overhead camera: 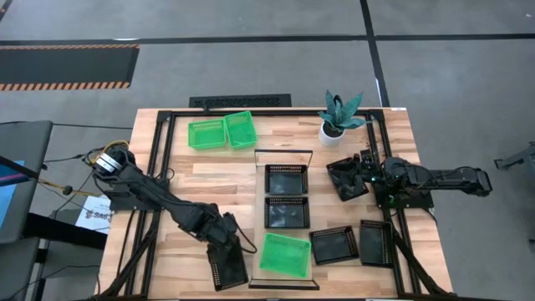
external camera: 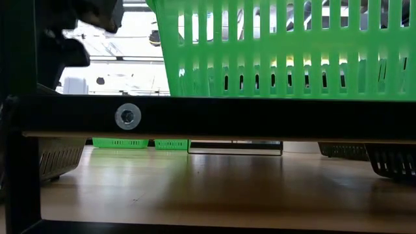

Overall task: Stack baskets on shelf by color
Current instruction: Stack the black bin on top of the black bin on the shelf

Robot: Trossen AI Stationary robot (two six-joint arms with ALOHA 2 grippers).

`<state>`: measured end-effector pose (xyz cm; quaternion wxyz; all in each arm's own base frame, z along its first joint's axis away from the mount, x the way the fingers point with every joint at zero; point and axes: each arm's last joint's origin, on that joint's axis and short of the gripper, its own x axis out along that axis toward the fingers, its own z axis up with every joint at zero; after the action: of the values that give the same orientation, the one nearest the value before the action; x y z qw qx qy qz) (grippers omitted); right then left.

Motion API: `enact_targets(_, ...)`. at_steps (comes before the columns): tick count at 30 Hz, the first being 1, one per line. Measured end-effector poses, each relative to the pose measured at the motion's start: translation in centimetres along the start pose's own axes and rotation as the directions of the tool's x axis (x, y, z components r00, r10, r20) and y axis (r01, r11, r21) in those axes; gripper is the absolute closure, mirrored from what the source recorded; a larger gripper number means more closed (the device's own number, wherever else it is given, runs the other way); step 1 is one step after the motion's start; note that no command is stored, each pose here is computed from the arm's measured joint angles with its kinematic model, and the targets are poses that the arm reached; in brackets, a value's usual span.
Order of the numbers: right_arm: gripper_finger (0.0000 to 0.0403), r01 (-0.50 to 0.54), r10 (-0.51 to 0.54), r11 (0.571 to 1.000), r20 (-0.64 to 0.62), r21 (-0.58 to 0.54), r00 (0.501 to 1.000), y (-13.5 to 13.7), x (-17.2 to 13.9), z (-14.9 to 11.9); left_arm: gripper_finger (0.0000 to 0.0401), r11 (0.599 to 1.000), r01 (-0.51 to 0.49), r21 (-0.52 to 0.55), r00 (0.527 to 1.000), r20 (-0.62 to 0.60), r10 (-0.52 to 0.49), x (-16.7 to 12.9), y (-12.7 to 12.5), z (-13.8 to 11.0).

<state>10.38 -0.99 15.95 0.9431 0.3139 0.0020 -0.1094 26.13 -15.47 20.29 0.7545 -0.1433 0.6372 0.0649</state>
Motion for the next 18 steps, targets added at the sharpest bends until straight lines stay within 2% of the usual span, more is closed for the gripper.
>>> enact_targets(4, 0.0184, 0.0, 0.0, 1.0, 0.0, 0.0, 1.0, 0.0, 0.0, 0.0, 0.0218, 1.0, -0.001, 0.016, 0.999, -0.042, 0.001, 1.2, 0.6, -0.7)
enact_targets(9, 0.0184, 0.0, 0.0, 1.0, 0.0, 0.0, 1.0, 0.0, 0.0, 0.0, 0.0219, 0.997, 0.061, 0.053, 0.996, -0.071, -0.058, 2.5, 1.1, -1.1)
enact_targets(11, 0.0184, 0.0, 0.0, 1.0, 0.001, 0.0, 1.0, 0.0, 0.0, 0.0, 0.0227, 0.997, 0.057, 0.043, 0.995, -0.081, -0.054, 2.8, 1.4, -1.1)
enact_targets(14, 0.0184, 0.001, -0.001, 1.0, 0.001, 0.0, 1.0, 0.0, 0.0, 0.0, 0.0274, 0.999, 0.044, 0.005, 0.993, -0.112, -0.044, 3.2, 2.2, -1.1)
enact_targets(18, 0.0184, 0.001, -0.001, 1.0, 0.001, 0.0, 1.0, 0.0, 0.0, 0.0, 0.0377, 0.999, 0.045, -0.024, 0.993, -0.107, -0.047, 3.2, 2.7, -0.6)
